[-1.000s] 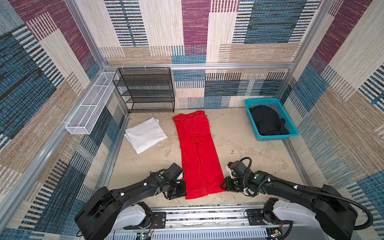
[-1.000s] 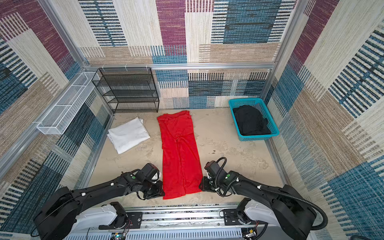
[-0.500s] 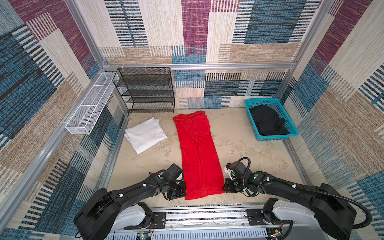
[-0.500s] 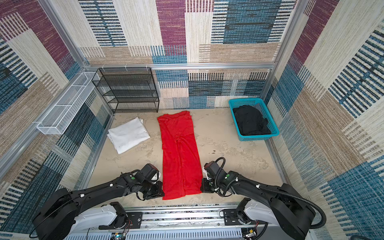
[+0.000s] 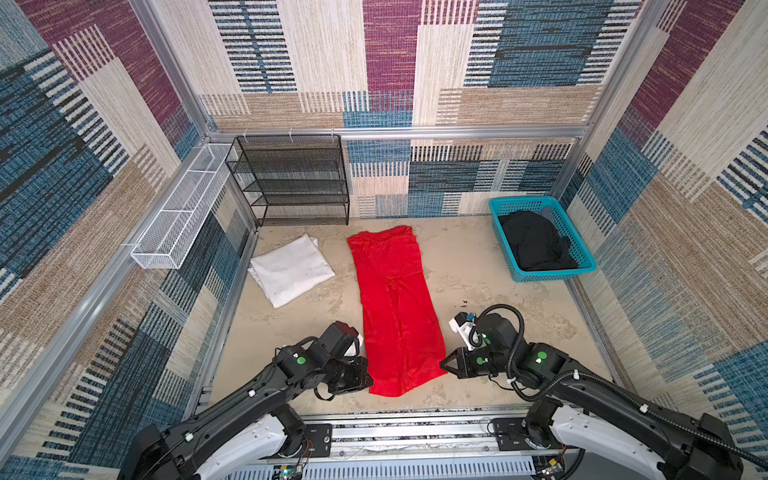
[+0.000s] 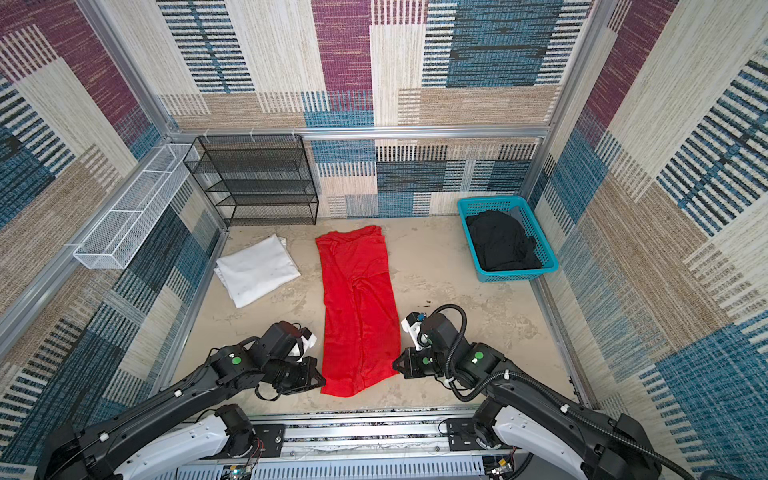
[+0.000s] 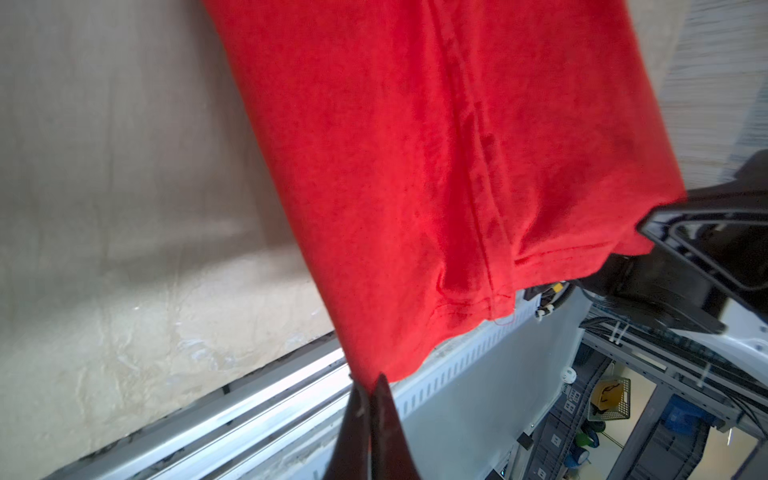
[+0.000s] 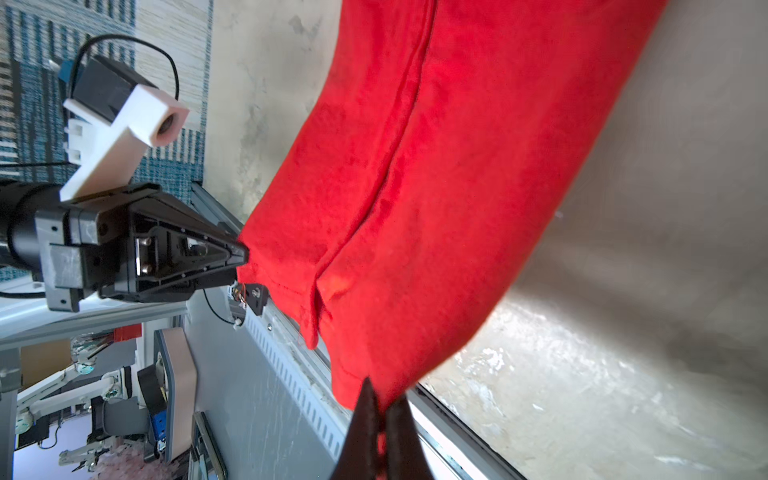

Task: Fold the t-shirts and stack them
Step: 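Lift the red strip's near end with both grippers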

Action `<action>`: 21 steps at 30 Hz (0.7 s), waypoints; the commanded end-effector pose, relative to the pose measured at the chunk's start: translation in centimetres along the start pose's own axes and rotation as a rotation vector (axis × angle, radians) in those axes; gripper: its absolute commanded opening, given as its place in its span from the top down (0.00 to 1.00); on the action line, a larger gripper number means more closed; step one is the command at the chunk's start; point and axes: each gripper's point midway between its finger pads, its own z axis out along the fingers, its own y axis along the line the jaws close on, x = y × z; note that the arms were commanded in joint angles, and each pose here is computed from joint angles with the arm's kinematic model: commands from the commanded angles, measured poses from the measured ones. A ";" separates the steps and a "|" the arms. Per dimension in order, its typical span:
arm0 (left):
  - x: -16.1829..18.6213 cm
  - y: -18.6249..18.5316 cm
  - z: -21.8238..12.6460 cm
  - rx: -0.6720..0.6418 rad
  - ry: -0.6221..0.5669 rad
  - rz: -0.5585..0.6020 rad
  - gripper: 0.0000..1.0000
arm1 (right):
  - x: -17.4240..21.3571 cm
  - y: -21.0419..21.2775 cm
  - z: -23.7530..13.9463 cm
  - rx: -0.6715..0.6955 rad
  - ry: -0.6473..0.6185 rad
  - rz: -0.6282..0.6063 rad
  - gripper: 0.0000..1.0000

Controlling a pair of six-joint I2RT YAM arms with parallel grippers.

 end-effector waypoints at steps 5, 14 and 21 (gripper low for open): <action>-2.8 0.6 -1.6 -0.114 -0.134 0.058 1.00 | -3.1 -0.5 -0.1 0.101 -0.096 -0.001 1.00; -7.1 -0.4 -3.2 -0.172 -0.322 0.130 1.00 | -6.8 -0.2 0.0 0.115 -0.219 -0.015 1.00; -11.0 -1.6 -3.8 -0.262 -0.400 0.205 1.00 | -10.7 -0.2 -0.4 0.146 -0.322 -0.053 1.00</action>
